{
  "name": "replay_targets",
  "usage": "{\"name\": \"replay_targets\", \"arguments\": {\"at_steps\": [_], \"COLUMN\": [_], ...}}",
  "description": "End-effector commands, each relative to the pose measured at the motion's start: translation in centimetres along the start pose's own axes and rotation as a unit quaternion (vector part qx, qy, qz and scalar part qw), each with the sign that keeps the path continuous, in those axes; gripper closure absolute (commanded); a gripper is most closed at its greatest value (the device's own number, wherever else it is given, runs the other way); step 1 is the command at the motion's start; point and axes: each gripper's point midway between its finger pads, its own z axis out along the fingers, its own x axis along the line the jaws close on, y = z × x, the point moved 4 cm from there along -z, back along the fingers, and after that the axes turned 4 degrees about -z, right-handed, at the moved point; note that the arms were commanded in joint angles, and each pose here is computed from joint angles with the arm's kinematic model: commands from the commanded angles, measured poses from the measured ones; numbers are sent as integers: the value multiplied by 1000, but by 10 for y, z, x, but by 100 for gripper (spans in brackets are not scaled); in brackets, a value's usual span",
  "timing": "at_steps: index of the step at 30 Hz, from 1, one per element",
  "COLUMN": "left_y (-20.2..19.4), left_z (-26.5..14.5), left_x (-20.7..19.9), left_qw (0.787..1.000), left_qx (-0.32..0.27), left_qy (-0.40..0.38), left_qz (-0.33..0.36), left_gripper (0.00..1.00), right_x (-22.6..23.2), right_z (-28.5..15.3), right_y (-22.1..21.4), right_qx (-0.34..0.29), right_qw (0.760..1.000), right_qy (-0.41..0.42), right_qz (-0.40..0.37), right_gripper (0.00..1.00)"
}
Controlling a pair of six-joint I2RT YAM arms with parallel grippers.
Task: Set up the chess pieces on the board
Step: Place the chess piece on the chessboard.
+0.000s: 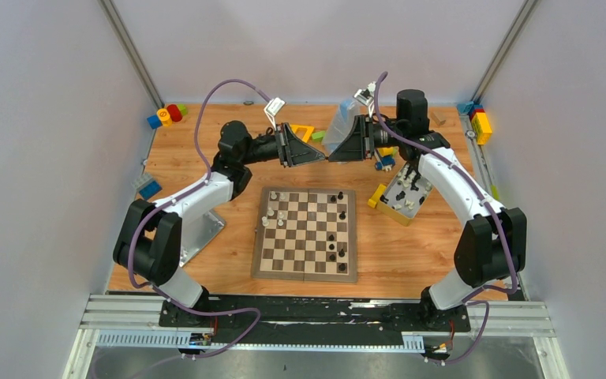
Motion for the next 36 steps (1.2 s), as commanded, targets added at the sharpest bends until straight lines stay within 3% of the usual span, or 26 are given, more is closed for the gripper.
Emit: {"name": "replay_targets", "arguments": {"at_steps": [1, 7, 27, 30, 32, 33, 36], "left_y": [8, 5, -7, -8, -8, -8, -7], "left_z": [1, 1, 1, -1, -2, -3, -6], "left_x": [-19, -20, 0, 1, 0, 0, -1], "left_qw": [999, 999, 1000, 999, 999, 998, 997], "left_qx": [-12, -5, 8, 12, 11, 12, 22], "left_qy": [-27, -33, -1, 6, 13, 19, 40], "left_qz": [29, 30, 29, 36, 43, 53, 68], "left_gripper": [100, 100, 99, 90, 77, 66, 49], "right_x": [8, 8, 11, 13, 14, 15, 18], "right_z": [0, 0, -2, -4, -7, -7, -11], "right_y": [5, 6, 9, 8, 6, 5, -2], "right_qx": [0, 0, 0, 0, 0, 1, 4], "right_qw": [1000, 1000, 999, 999, 999, 999, 998], "right_qy": [17, 18, 24, 23, 19, 15, -1], "right_qz": [-20, -19, -26, -35, -43, -49, -70], "right_gripper": [69, 66, 95, 100, 100, 100, 100]}}
